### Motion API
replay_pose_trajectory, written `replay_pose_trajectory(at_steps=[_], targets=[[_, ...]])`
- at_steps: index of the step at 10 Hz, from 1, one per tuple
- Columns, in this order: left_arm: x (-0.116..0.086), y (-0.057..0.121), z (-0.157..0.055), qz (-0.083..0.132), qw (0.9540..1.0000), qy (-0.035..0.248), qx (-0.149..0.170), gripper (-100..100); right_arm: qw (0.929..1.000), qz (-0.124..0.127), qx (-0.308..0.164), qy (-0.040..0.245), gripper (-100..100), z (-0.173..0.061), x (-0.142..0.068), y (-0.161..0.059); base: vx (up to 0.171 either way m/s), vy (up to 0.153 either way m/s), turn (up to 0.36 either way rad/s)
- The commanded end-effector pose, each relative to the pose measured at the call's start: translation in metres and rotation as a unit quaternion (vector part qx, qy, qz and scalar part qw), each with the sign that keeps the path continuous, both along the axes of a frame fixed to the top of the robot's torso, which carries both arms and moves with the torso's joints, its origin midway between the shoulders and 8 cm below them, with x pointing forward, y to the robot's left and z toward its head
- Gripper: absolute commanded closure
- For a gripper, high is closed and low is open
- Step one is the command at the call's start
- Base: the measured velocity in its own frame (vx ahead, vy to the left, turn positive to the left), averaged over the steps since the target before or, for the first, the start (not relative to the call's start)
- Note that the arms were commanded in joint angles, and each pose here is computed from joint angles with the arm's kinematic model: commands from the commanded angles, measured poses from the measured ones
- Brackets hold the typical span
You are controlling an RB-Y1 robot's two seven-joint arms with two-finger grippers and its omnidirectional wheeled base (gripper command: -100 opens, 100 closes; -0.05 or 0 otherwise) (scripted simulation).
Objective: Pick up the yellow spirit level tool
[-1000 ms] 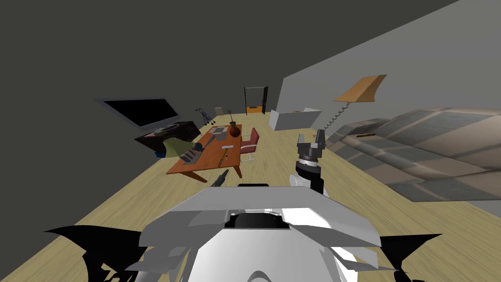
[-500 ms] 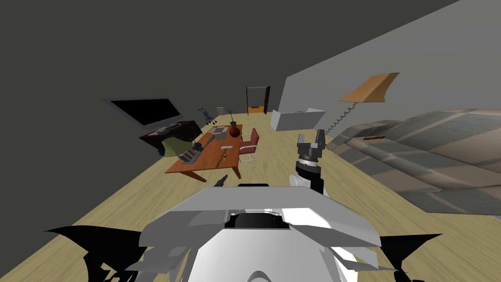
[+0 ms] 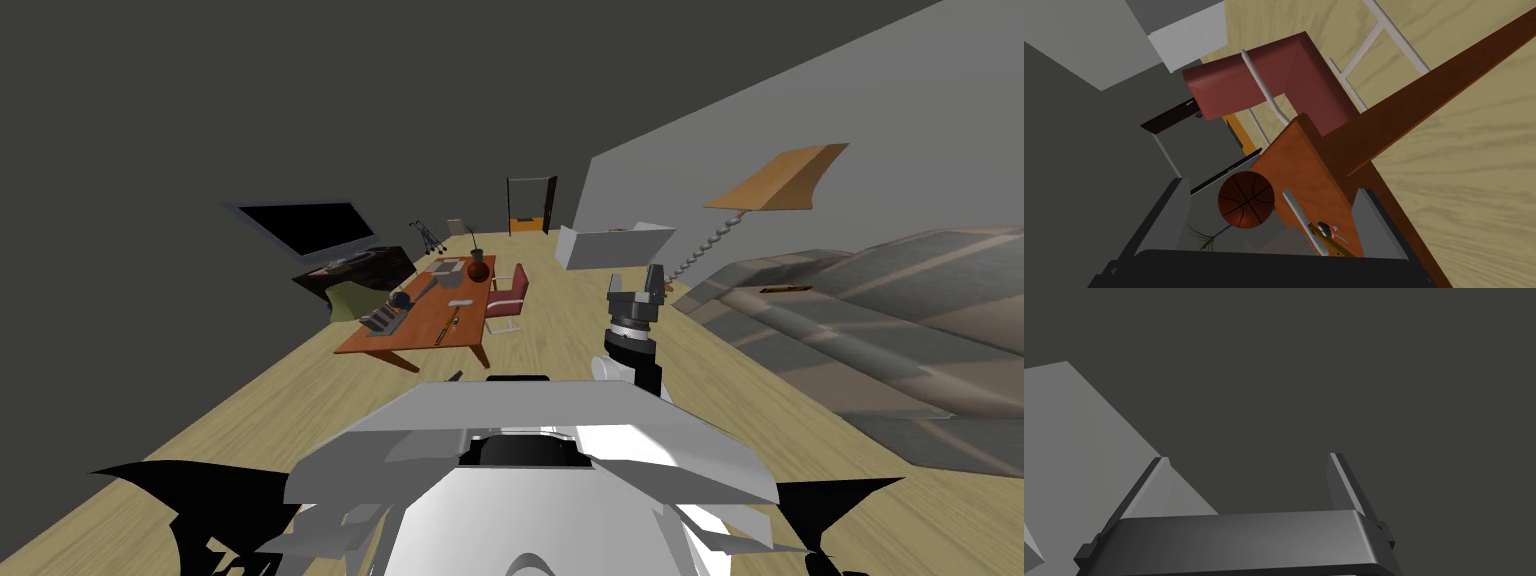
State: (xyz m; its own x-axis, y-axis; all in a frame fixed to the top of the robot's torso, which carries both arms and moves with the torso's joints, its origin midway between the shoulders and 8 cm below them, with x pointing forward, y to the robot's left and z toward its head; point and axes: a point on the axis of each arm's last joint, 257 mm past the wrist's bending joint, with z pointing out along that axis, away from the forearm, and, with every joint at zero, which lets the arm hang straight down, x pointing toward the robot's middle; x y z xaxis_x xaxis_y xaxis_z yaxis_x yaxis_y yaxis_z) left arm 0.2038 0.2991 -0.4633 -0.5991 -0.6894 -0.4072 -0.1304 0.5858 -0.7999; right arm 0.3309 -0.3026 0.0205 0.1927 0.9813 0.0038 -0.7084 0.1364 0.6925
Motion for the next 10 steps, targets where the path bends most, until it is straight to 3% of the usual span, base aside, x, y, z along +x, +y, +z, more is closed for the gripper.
replay_pose_trajectory(at_steps=[1, 3, 4, 6, 7, 8, 9, 10], targets=[[-0.015, 0.009, -0.012, -0.007, 0.9997, 0.017, 0.013, -100, 1.0, 0.0, 0.0, 0.0, 0, 0.0, 0.0, 0.0, 0.086, -0.082, 0.054], [-0.022, 0.015, -0.019, -0.002, 0.9995, 0.027, 0.017, -100, 1.0, 0.0, 0.0, 0.0, 0, 0.0, 0.0, 0.0, 0.018, -0.02, 0.006], [-0.038, 0.024, -0.028, -0.026, 0.9979, 0.045, 0.039, -100, 1.0, 0.0, 0.0, 0.0, 0, 0.0, 0.0, 0.0, 0.064, -0.062, 0.059], [-0.05, 0.033, -0.038, -0.018, 0.9969, 0.062, 0.045, -100, 1.0, 0.0, 0.0, 0.0, 0, 0.0, 0.0, 0.0, 0.076, -0.064, 0.024], [-0.066, 0.044, -0.046, -0.041, 0.9937, 0.08, 0.067, -100, 1.0, 0.0, 0.0, 0.0, 0, 0.0, 0.0, 0.0, 0.083, -0.064, 0.036], [-0.078, 0.053, -0.054, -0.034, 0.9921, 0.096, 0.073, -100, 1.0, 0.0, 0.0, 0.0, 0, 0.0, 0.0, 0.0, 0.085, -0.062, 0.033], [-0.092, 0.064, -0.059, -0.058, 0.9877, 0.11, 0.094, -100, 1.0, 0.0, 0.0, 0.0, 0, 0.0, 0.0, 0.0, 0.138, -0.07, 0.024], [-0.098, 0.069, -0.062, -0.054, 0.9866, 0.119, 0.098, -100, 1.0, 0.0, 0.0, 0.0, 0, 0.0, 0.0, 0.0, 0.133, -0.055, 0.02]])
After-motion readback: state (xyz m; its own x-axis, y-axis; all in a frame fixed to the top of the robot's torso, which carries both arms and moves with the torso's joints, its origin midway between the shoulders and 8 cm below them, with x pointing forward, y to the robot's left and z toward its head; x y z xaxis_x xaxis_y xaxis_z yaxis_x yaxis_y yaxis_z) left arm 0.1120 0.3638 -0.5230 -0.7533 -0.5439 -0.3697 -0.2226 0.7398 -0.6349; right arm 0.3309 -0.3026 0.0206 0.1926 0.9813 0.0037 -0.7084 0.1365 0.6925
